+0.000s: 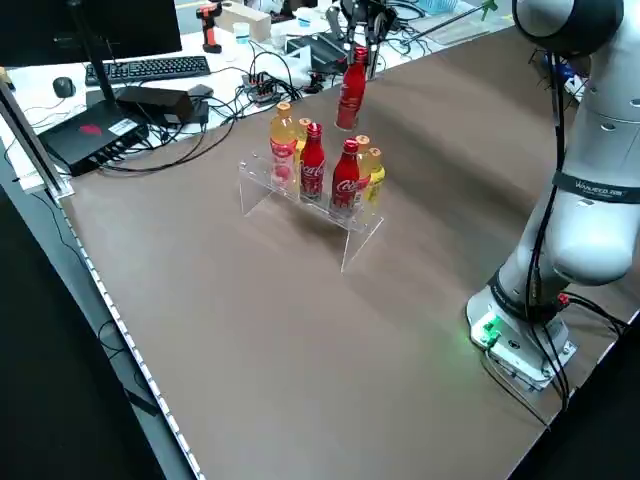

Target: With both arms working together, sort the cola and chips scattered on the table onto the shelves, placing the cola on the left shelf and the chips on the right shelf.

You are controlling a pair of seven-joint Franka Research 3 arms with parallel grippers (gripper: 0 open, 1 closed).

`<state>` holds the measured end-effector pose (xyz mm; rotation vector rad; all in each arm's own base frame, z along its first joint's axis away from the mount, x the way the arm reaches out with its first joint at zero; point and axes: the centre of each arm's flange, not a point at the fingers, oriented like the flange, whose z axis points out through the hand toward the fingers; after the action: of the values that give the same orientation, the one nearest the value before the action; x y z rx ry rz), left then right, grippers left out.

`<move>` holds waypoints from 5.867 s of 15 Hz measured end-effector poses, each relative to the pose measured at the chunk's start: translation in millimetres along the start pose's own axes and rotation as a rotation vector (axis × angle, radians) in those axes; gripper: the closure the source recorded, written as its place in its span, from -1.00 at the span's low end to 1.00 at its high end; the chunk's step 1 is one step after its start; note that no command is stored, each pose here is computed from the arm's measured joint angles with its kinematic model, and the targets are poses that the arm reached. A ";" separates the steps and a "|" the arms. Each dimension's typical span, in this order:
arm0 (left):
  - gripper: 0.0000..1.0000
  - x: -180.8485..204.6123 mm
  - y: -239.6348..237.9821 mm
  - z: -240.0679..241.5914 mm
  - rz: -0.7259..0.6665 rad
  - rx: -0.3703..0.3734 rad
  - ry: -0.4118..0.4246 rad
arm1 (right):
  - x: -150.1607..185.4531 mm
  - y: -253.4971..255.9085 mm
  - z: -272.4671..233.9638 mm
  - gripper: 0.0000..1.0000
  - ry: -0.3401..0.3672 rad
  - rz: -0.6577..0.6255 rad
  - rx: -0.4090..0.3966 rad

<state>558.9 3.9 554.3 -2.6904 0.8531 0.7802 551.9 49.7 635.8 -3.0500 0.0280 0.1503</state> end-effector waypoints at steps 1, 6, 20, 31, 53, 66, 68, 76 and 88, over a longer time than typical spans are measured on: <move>0.36 -2.6 -2.1 -1.5 0.051 0.025 -0.011 | -10.7 -2.0 -2.8 -1.00 0.022 -0.004 -0.007; 0.36 -24.1 -21.5 -13.1 0.223 0.142 -0.080 | -65.8 4.8 5.8 -1.00 0.080 0.009 -0.026; 0.36 -0.1 -114.2 20.4 0.480 0.354 -0.119 | -82.2 57.4 9.6 -1.00 -0.001 0.044 -0.016; 0.36 39.1 -130.3 93.8 0.547 0.279 -0.208 | -79.6 61.3 -2.4 -1.00 0.049 0.040 -0.078; -0.99 95.1 -17.6 34.1 0.143 0.278 0.043 | -67.3 57.9 7.7 -1.00 0.057 0.033 -0.082; -0.99 83.3 88.2 -47.3 -0.370 0.006 0.278 | -63.6 58.2 13.8 -1.00 0.045 0.033 -0.084; -0.99 62.5 72.9 -55.9 -0.430 -0.109 0.309 | -63.6 58.2 14.0 -1.00 0.044 0.033 -0.084; -1.00 -29.2 50.9 -77.0 -0.519 -0.209 0.399 | -62.2 56.9 13.0 -1.00 0.057 0.030 -0.084; -1.00 -25.3 41.1 -75.6 -0.380 -0.154 0.444 | -57.9 37.1 7.3 -1.00 0.111 -0.022 -0.085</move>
<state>549.3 -43.8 629.7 -3.0814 0.3371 0.1716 492.7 14.3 631.1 -3.1391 -0.0052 -0.0193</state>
